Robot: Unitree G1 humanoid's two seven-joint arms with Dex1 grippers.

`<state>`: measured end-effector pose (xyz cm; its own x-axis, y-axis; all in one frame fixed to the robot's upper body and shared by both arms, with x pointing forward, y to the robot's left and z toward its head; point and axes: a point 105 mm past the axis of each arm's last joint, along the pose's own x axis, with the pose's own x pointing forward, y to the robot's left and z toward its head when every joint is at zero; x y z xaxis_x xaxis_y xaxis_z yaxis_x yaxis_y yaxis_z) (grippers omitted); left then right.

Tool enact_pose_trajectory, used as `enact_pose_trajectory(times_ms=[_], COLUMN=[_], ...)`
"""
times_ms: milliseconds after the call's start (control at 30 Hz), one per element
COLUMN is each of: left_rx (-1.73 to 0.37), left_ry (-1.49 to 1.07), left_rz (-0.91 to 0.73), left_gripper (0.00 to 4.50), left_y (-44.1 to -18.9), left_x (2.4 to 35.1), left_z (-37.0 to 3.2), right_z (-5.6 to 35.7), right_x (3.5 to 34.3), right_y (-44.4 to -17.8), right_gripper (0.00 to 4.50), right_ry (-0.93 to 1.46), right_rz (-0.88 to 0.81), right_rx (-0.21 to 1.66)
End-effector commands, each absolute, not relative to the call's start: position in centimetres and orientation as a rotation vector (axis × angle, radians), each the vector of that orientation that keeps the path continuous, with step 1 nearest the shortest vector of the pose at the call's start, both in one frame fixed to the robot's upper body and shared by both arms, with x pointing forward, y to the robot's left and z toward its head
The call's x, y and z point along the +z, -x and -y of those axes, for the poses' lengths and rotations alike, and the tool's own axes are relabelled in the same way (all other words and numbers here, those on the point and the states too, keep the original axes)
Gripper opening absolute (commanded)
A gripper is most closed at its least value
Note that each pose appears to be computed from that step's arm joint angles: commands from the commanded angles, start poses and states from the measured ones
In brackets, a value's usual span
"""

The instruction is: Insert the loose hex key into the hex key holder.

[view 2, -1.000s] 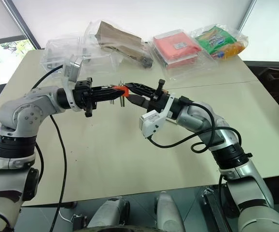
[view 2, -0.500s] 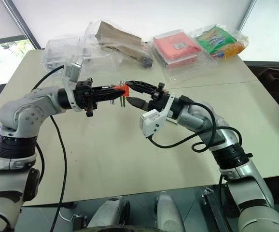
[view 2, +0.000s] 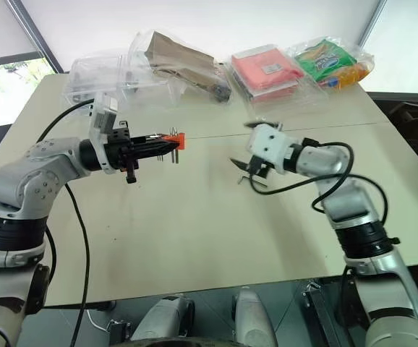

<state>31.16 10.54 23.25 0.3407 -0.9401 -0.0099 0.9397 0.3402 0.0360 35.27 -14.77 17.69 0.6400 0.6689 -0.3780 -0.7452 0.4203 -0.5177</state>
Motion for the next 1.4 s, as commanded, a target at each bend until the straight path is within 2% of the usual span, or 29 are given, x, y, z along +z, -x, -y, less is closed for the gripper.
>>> enact_pose_trajectory(times_ms=[33, 167, 333, 533, 933, 1033, 1267, 1300, 1400], left_rx=[-1.195, -1.165, -1.142, -1.136, -1.123, -1.119, -1.112, -1.113, -1.116], left_ry=[-0.092, -0.104, -0.106, -0.105, -0.114, -0.117, -0.118, -0.117, -0.110], left_rz=[0.108, 0.135, 0.142, 0.140, 0.137, 0.139, 0.143, 0.142, 0.137], left_gripper=[0.00, 0.00, 0.00, 0.00, 0.00, 0.00, 0.00, 0.00, 0.00], left_y=[-30.7, -30.5, -30.4, -30.1, -30.2, -30.2, -30.4, -30.3, -30.4], left_x=[24.8, 25.0, 25.0, 24.9, 24.8, 24.9, 24.9, 24.9, 24.7], left_z=[-10.5, -10.5, -10.6, -10.6, -10.4, -10.3, -10.3, -10.3, -10.2], right_z=[15.8, 16.1, 15.8, 16.6, 15.3, 15.3, 15.3, 15.2, 14.9], right_x=[16.7, 14.9, 13.4, 11.2, 10.6, 10.2, 9.6, 9.7, 10.6], right_y=[-34.9, -34.4, -35.4, -36.7, -37.8, -38.0, -38.0, -38.0, -37.8], right_gripper=[4.46, 4.46, 4.46, 4.46, 4.46, 3.64, 0.18, 0.05, 0.05], right_ry=[0.637, 0.578, 0.482, 0.603, 0.537, 0.530, 0.515, 0.517, 0.502], right_rz=[-0.287, -0.409, -0.473, -0.502, -0.509, -0.525, -0.554, -0.549, -0.512], right_rx=[0.902, 0.926, 0.884, 0.828, 0.815, 0.802, 0.796, 0.795, 0.786])
